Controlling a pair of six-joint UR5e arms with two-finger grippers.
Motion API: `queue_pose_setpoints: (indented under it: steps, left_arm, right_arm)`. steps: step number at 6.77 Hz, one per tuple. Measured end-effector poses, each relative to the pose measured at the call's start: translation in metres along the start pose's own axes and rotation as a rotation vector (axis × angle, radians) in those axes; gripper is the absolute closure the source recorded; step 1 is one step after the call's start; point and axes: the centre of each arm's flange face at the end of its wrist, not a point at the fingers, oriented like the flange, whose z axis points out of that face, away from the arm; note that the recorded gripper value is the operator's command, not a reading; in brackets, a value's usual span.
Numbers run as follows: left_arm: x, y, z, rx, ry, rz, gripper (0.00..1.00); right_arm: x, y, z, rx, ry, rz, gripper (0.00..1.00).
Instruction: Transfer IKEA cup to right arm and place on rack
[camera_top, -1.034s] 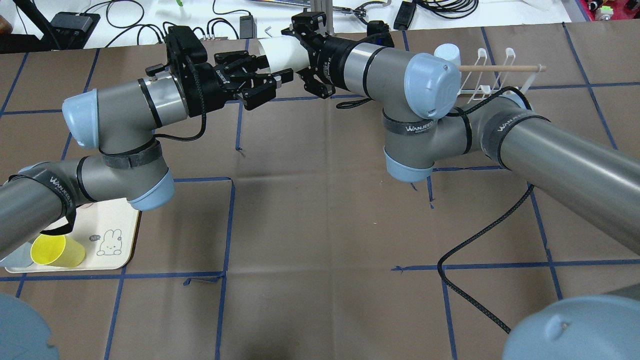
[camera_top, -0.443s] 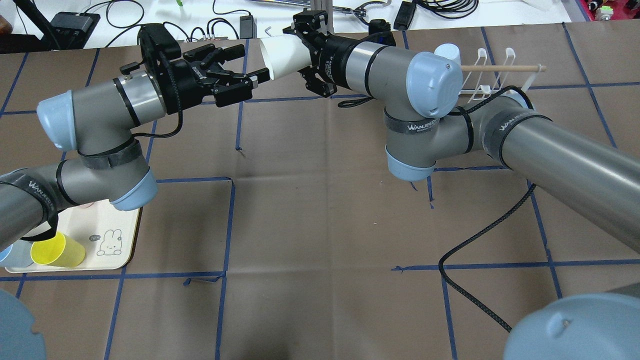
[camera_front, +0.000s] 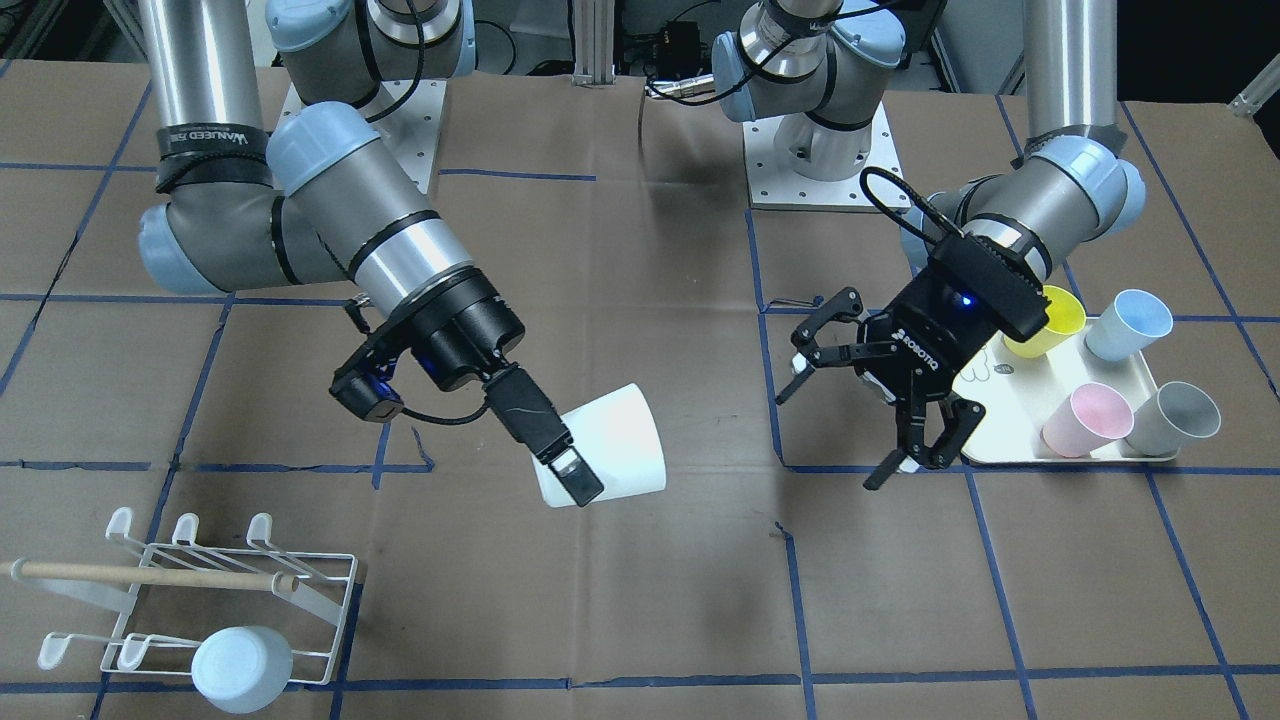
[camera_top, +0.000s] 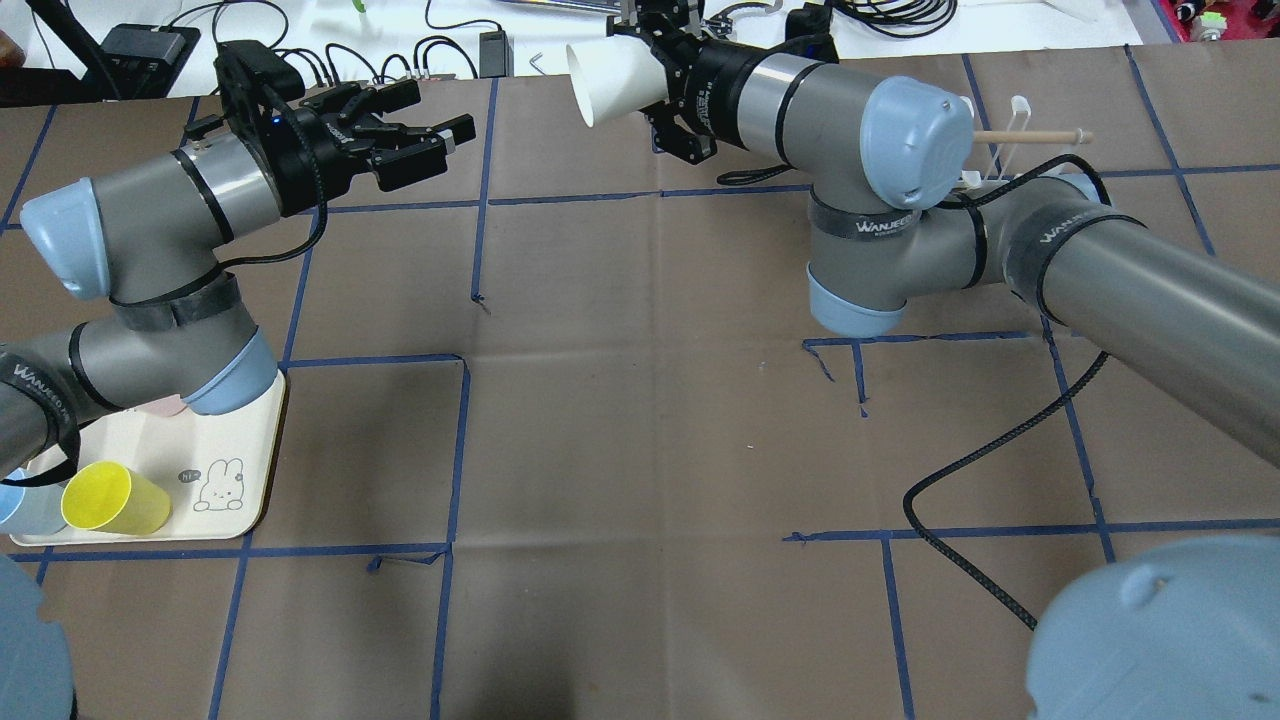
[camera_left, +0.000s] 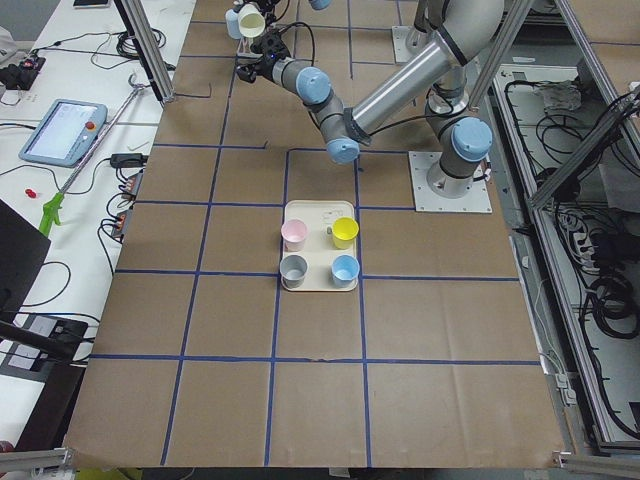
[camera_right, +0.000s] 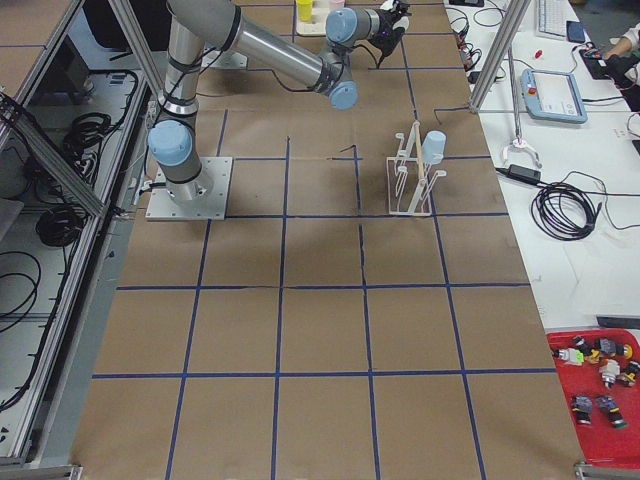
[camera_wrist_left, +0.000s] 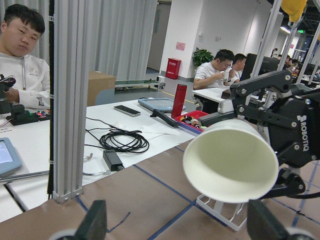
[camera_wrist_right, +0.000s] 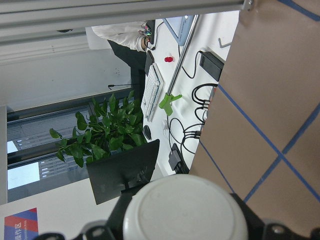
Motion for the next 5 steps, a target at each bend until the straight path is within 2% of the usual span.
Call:
queue_pose_setpoints:
  steps: [1, 2, 3, 5]
  left_arm:
    - [-0.016, -0.004, 0.003, -0.077, -0.110, -0.043, 0.01]
    - [-0.031, -0.010, 0.008, -0.167, -0.207, -0.087, 0.01]
    - [-0.036, -0.019, 0.017, -0.285, -0.299, -0.123, 0.01]
    - [-0.011, -0.047, 0.033, -0.601, -0.464, -0.200, 0.01]
  right_arm:
    - [-0.003, -0.028, -0.010, 0.042, -0.007, -0.134, 0.86]
    - [-0.007, -0.054, -0.023, 0.087, -0.007, -0.306, 0.86]
    - [-0.011, -0.076, -0.036, 0.127, 0.000, -0.487, 0.86]
    - [-0.016, -0.121, -0.063, 0.201, 0.047, -0.810, 0.89]
